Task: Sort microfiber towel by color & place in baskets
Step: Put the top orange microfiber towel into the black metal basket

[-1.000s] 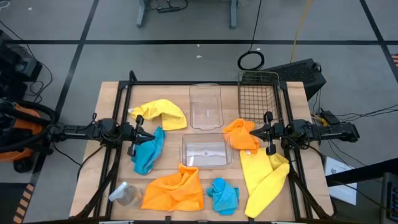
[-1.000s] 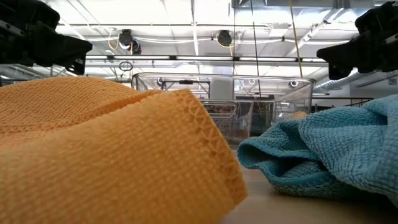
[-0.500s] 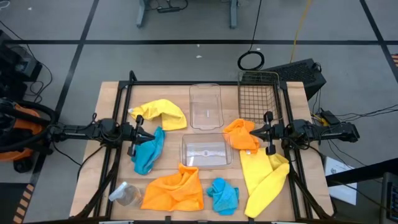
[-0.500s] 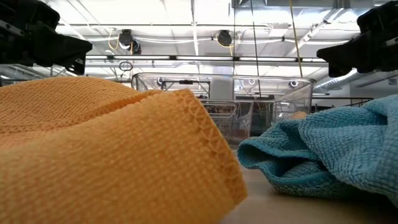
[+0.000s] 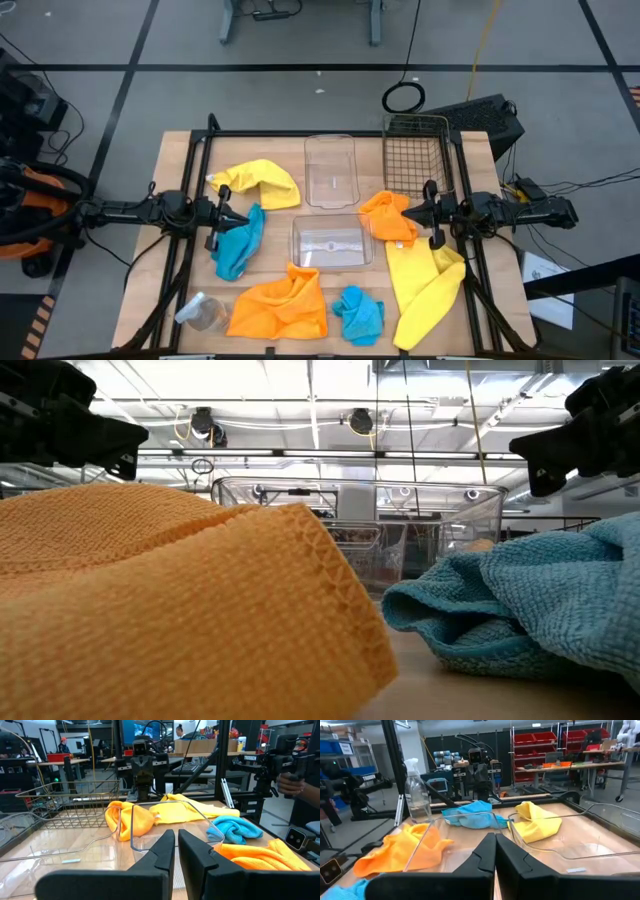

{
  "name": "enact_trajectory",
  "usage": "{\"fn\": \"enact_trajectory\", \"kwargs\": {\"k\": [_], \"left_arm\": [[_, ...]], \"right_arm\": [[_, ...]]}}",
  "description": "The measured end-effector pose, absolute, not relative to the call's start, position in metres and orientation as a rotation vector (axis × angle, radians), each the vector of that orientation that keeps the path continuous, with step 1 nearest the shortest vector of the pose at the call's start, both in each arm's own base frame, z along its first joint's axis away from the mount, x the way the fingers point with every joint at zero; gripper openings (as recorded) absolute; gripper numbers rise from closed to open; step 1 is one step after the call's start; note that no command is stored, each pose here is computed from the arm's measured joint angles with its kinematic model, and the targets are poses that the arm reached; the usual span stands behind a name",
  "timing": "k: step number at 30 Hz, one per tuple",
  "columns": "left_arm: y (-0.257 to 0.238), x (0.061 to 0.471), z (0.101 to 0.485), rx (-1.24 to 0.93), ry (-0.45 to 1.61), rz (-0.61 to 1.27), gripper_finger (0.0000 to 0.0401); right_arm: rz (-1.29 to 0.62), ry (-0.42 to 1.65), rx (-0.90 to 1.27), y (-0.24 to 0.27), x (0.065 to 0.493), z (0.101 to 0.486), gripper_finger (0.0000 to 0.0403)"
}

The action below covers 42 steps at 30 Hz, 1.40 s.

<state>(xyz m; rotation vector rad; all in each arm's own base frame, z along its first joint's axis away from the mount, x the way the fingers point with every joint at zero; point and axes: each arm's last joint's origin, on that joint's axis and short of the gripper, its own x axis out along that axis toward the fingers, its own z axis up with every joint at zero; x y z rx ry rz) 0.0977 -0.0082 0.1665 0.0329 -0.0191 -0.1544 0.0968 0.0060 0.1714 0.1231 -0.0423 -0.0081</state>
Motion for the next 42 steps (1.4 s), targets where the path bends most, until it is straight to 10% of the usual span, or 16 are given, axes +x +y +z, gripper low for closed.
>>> {"fn": "enact_trajectory", "kwargs": {"k": [20,42], "left_arm": [[-0.008,0.098,0.167,0.034,-0.021,-0.142,0.0032],[-0.005,0.098,0.168,0.033,-0.031,-0.050,0.0032]], "right_arm": [[-0.041,-0.072,0.126,0.005,0.095,0.203,0.0000],[-0.113,-0.017,0.034,0.002,0.090,0.381,0.0000]]}}
